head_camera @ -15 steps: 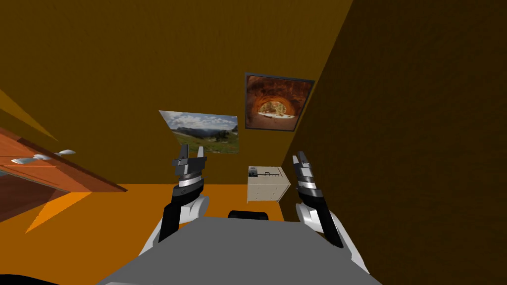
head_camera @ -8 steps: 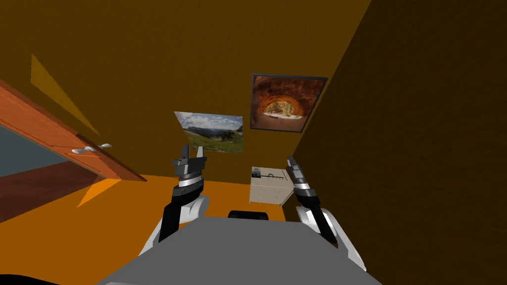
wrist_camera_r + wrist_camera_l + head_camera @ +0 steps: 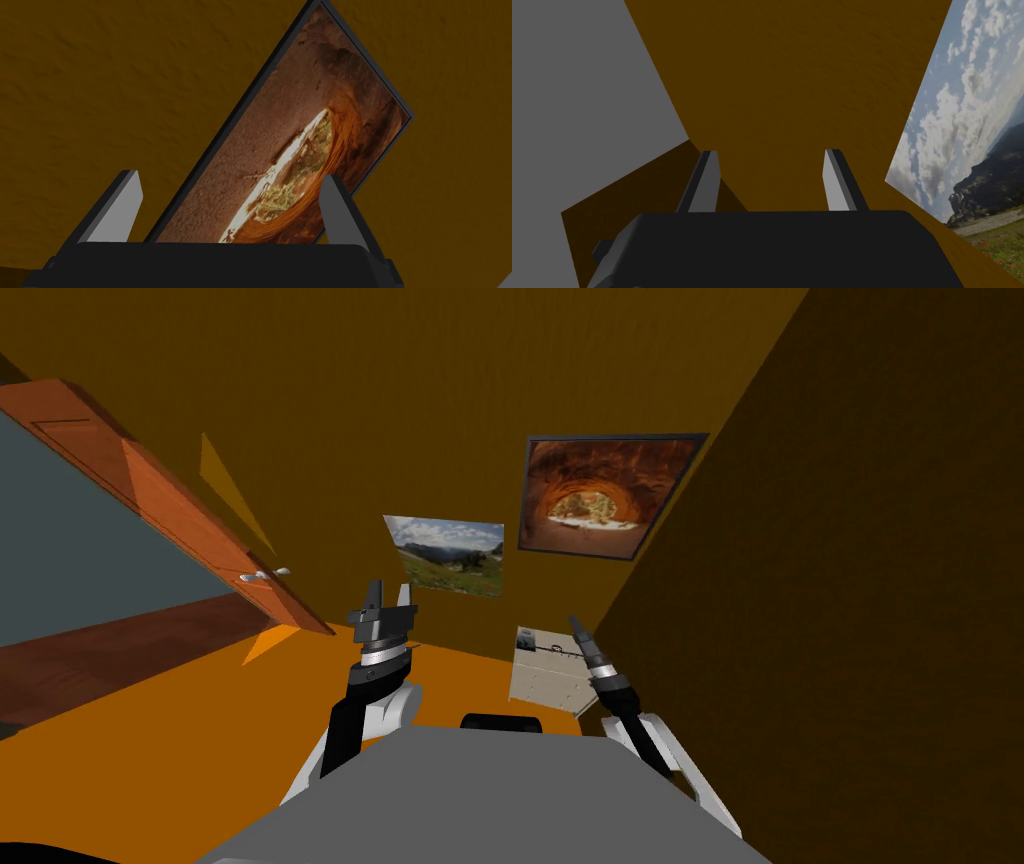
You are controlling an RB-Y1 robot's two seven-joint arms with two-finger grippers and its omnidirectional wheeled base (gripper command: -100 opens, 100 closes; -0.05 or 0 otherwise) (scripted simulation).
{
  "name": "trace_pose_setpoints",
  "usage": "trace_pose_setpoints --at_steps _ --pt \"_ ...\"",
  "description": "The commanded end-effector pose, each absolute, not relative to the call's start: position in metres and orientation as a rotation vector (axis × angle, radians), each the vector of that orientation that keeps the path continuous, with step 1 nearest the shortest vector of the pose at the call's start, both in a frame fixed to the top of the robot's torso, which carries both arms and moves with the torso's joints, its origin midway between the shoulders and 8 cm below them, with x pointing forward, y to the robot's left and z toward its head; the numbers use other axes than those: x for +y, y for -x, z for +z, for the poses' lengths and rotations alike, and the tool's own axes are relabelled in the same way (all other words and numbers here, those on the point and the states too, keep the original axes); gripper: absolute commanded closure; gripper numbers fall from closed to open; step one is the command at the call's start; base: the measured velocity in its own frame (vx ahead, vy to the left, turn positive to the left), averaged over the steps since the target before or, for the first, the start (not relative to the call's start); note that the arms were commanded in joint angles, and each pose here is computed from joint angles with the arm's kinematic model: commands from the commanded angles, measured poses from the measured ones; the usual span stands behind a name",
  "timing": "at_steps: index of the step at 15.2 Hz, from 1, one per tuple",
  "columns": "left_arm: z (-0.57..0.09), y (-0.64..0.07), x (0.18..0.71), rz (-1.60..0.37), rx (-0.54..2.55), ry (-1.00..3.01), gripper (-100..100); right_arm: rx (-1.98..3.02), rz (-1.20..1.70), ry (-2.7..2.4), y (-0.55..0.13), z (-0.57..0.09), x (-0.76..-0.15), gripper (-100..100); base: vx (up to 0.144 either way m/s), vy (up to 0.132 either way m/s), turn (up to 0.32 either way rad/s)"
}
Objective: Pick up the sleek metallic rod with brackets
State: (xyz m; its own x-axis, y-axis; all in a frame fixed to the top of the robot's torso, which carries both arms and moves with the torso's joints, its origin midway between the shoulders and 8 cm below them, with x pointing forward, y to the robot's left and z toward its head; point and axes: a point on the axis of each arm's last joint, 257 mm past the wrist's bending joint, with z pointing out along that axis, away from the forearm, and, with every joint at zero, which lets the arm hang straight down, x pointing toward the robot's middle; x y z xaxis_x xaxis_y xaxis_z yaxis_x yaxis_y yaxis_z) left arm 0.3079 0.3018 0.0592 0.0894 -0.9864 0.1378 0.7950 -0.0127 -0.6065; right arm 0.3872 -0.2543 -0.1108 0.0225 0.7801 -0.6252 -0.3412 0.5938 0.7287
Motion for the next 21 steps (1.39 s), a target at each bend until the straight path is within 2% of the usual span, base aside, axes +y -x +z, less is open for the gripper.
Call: trace_pose_setpoints --at_steps 1,9,10,12,13,15,19,21 --pt "0.059 -0.308 0.302 -1.465 0.380 0.634 0 1.358 0.875 -0.416 -0.389 -0.142 -0.254 -100 0.009 0.006 0.237" --pt "0.059 -0.308 0.302 -1.465 0.380 0.634 0 1.522 0.763 -0.340 -0.385 -0.198 -0.256 -100 0.008 0.003 0.177" --pt "0.059 -0.308 0.302 -1.465 0.380 0.634 0 1.590 0.732 -0.331 -0.381 -0.224 -0.260 -100 0.006 0.006 0.245" --pt "0.059 -0.308 0.302 -1.465 0.380 0.634 0 1.598 0.714 -0.309 -0.381 -0.225 -0.259 -100 0.006 0.002 0.162" --pt "0.059 -0.308 0.302 -1.465 0.380 0.634 0 1.665 0.682 -0.300 -0.375 -0.251 -0.265 -100 0.007 0.006 0.238" --pt "0.059 -0.308 0.302 -1.465 0.380 0.634 0 1.674 0.664 -0.276 -0.375 -0.253 -0.264 -100 0.006 0.002 0.171" --pt "0.059 -0.308 0.302 -1.465 0.380 0.634 0 1.815 0.575 -0.229 -0.358 -0.305 -0.279 -100 0.006 0.002 0.194" --pt "0.059 -0.308 0.302 -1.465 0.380 0.634 0 1.822 0.556 -0.202 -0.357 -0.307 -0.278 -100 0.007 0.001 0.194"
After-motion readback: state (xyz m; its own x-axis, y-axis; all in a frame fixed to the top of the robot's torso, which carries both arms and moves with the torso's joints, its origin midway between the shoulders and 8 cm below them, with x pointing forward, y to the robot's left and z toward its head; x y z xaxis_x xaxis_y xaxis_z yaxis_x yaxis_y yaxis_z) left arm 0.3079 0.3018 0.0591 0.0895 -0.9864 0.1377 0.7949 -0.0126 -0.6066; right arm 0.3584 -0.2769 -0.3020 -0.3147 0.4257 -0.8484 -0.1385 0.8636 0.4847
